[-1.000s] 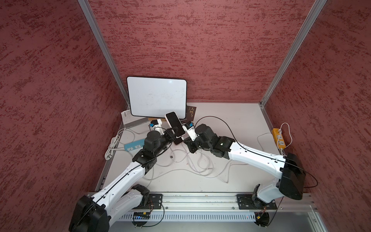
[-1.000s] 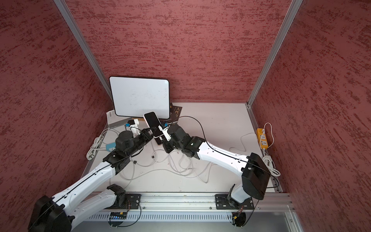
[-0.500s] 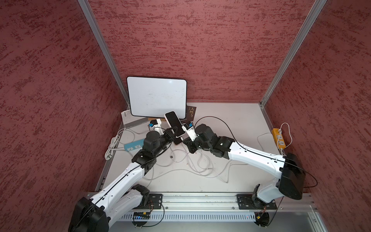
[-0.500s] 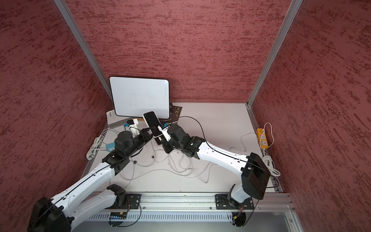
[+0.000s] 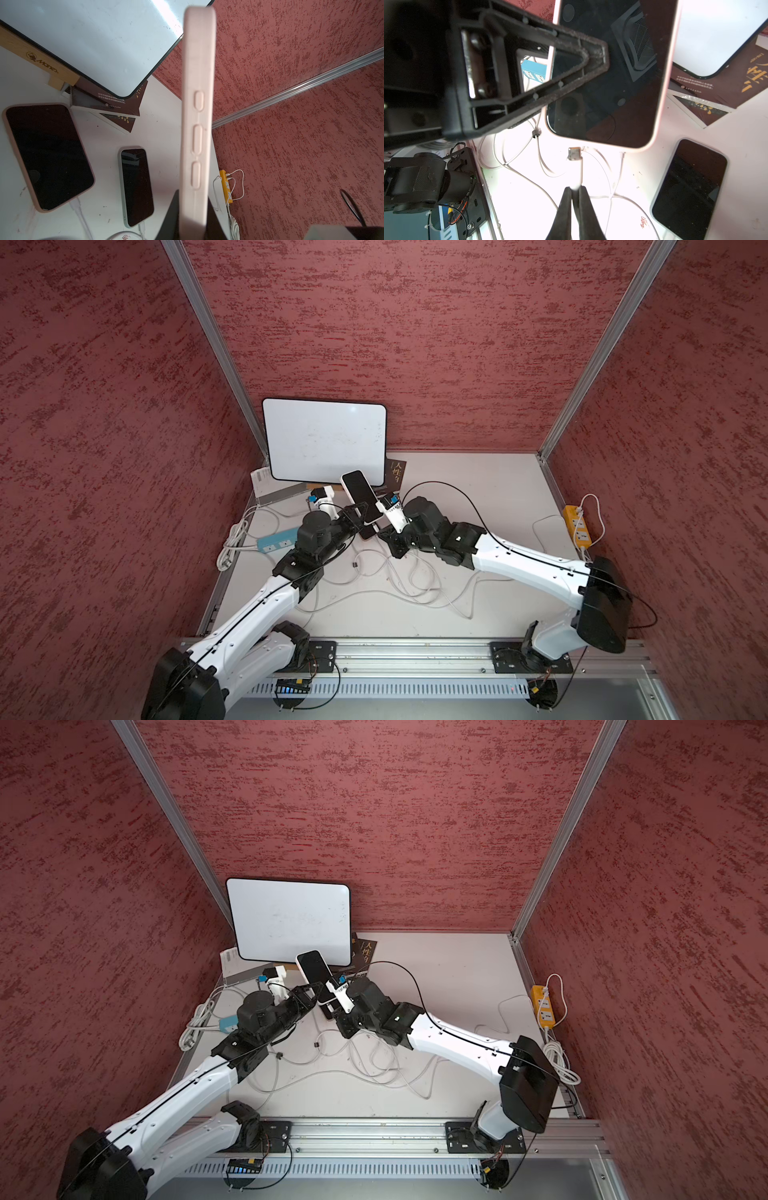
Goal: Plug the charging cable into the phone
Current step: Insert the charging cable into the phone.
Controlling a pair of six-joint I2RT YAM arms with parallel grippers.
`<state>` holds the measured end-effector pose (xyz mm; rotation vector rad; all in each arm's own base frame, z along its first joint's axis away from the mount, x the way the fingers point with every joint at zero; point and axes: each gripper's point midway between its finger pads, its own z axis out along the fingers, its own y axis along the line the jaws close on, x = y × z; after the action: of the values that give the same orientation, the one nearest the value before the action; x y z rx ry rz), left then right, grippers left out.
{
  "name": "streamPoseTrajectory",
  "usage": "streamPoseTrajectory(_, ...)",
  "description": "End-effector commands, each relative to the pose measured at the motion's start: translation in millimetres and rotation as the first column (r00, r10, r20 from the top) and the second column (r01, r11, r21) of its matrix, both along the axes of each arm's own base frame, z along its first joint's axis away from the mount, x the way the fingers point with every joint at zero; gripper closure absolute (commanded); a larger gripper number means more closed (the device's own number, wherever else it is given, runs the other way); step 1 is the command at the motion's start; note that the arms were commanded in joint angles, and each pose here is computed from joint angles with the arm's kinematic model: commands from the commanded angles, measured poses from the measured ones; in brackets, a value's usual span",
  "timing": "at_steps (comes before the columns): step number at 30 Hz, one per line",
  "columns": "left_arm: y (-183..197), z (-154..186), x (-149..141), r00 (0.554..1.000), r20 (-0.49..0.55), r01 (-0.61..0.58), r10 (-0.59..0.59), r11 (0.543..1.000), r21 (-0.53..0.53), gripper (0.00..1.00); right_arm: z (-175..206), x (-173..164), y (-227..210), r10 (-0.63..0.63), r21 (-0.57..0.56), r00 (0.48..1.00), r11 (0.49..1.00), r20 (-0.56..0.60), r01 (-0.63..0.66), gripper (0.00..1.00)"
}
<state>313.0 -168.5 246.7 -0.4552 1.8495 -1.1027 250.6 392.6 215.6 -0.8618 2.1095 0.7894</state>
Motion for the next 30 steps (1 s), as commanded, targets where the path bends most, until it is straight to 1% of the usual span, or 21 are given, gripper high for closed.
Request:
streamPoseTrajectory(1,-3,34,-3,0.994,0.109,0.022,-0.019,0.999,-0.024,1.00,8,2,-1,-0.005,0.012,1.000,1.000,0.030,0.005,1.00)
streamPoseTrajectory(17,-3,36,-3,0.994,0.110,0.023,-0.022,1.000,-0.013,1.00,6,12,-5,-0.028,0.005,1.000,1.000,0.015,0.028,1.00)
streamPoseTrajectory(20,-2,37,-3,0.993,0.113,0.021,-0.019,1.000,-0.014,1.00,4,12,-4,-0.017,0.006,1.000,1.000,0.008,0.017,1.00)
streamPoseTrajectory(23,-2,38,-2,0.993,0.114,0.017,-0.016,1.000,-0.011,1.00,2,6,-1,0.023,0.015,1.000,1.000,-0.002,-0.023,1.00)
streamPoseTrajectory(30,-3,39,0,0.993,0.114,0.017,-0.015,1.000,-0.012,1.00,-4,4,-2,0.032,0.001,0.999,0.999,-0.009,-0.032,1.00)
